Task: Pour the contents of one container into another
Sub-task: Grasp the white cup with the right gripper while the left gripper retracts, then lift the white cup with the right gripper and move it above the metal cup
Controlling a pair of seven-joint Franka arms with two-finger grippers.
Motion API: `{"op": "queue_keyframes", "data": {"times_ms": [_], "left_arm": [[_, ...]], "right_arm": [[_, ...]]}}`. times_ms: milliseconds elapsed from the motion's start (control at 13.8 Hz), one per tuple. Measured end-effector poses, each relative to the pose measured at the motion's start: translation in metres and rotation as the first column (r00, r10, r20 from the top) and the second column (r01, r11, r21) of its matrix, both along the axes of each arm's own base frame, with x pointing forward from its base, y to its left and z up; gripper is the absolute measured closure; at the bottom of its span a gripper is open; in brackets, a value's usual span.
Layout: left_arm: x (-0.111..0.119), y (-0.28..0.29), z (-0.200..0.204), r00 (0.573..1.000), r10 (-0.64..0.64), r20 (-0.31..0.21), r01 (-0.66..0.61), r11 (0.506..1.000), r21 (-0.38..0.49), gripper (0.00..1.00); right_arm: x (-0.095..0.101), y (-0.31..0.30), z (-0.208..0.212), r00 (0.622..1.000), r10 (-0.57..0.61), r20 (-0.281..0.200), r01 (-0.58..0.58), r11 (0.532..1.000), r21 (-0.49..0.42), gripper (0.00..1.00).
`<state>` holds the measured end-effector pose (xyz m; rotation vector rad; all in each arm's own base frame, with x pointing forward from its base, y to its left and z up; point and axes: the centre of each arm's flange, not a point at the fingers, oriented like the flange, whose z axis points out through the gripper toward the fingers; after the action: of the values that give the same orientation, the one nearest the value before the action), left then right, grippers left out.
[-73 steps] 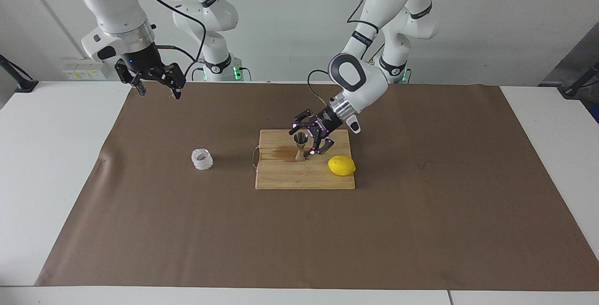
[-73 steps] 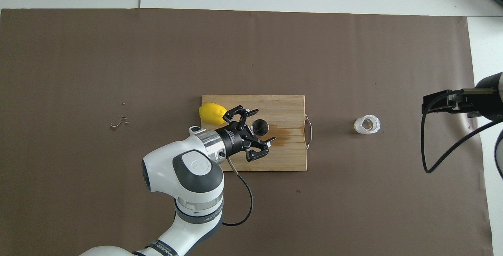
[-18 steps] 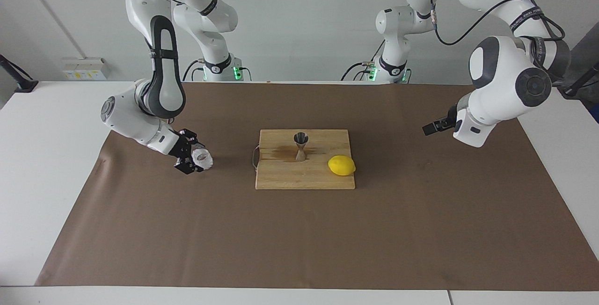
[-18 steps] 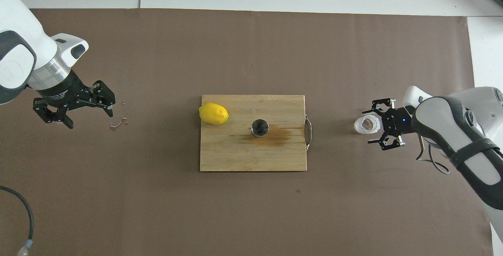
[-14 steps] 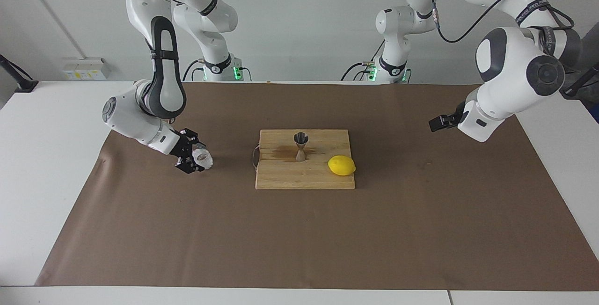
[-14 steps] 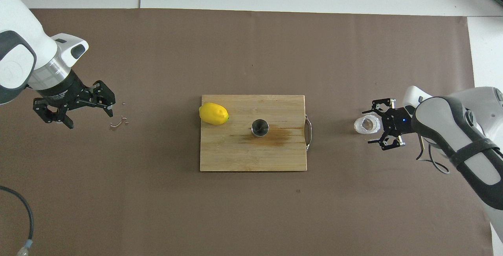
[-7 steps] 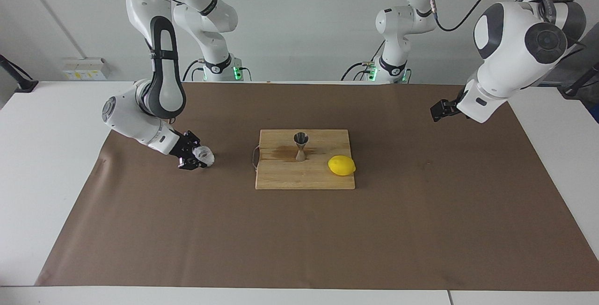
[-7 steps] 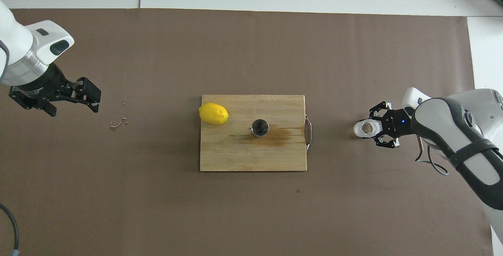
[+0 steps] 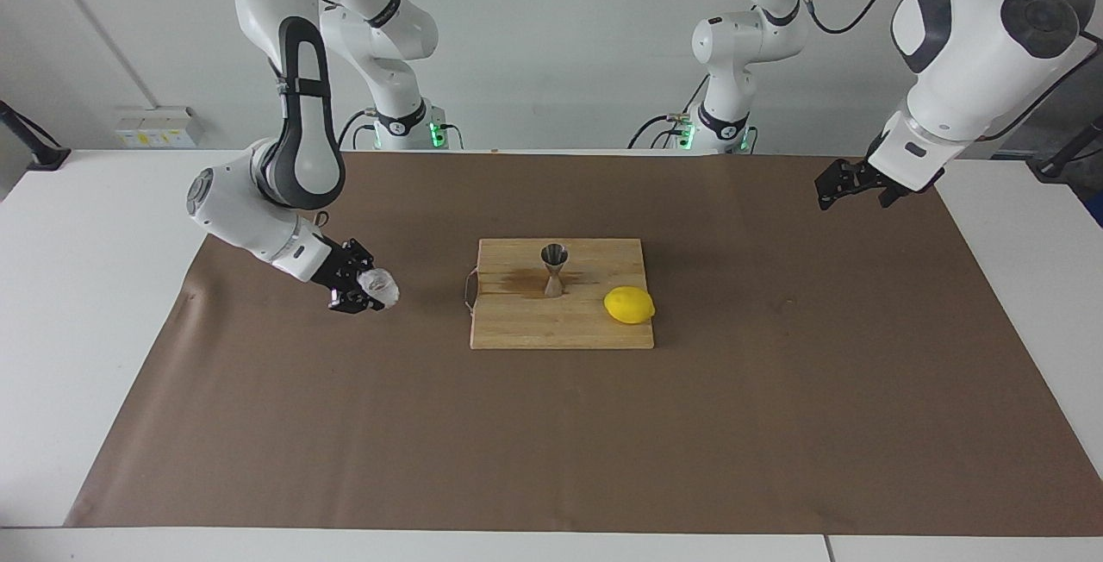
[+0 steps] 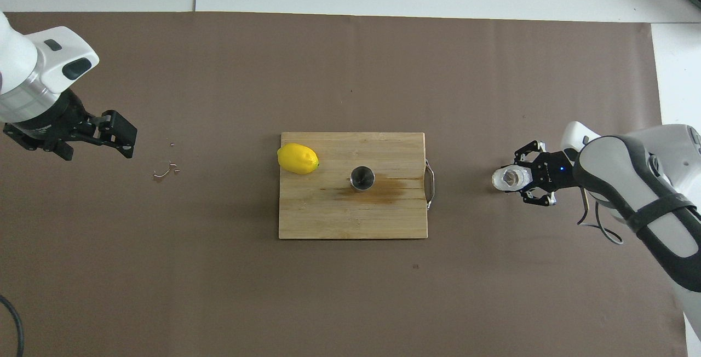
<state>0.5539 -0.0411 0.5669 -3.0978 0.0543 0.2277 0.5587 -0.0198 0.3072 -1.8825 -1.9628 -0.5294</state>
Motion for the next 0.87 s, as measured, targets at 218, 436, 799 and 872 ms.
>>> {"op": "queue_keyframes", "data": {"times_ms": [218, 436, 799, 872], "left_arm": [[-0.012, -0.008, -0.001, 1.0, -0.014, 0.021, 0.014, 1.0, 0.004, 0.0], [-0.013, -0.005, 0.006, 0.999, -0.008, 0.041, 0.008, 1.0, 0.003, 0.0], [-0.021, 0.004, 0.024, 0.997, -0.023, 0.073, 0.023, 1.0, 0.0, 0.0], [-0.022, 0.004, 0.027, 0.997, -0.025, 0.079, 0.025, 1.0, 0.0, 0.0]], "right_arm": [[0.006, 0.028, 0.021, 0.999, -0.033, -0.008, 0.033, 0.999, 0.004, 0.5], [0.01, 0.061, 0.036, 0.998, -0.05, -0.028, 0.05, 0.999, -0.015, 0.5], [0.017, 0.119, 0.071, 0.995, -0.088, -0.042, 0.084, 0.991, -0.105, 0.5], [0.017, 0.128, 0.075, 0.995, -0.088, -0.041, 0.083, 0.99, -0.118, 0.5]]}}
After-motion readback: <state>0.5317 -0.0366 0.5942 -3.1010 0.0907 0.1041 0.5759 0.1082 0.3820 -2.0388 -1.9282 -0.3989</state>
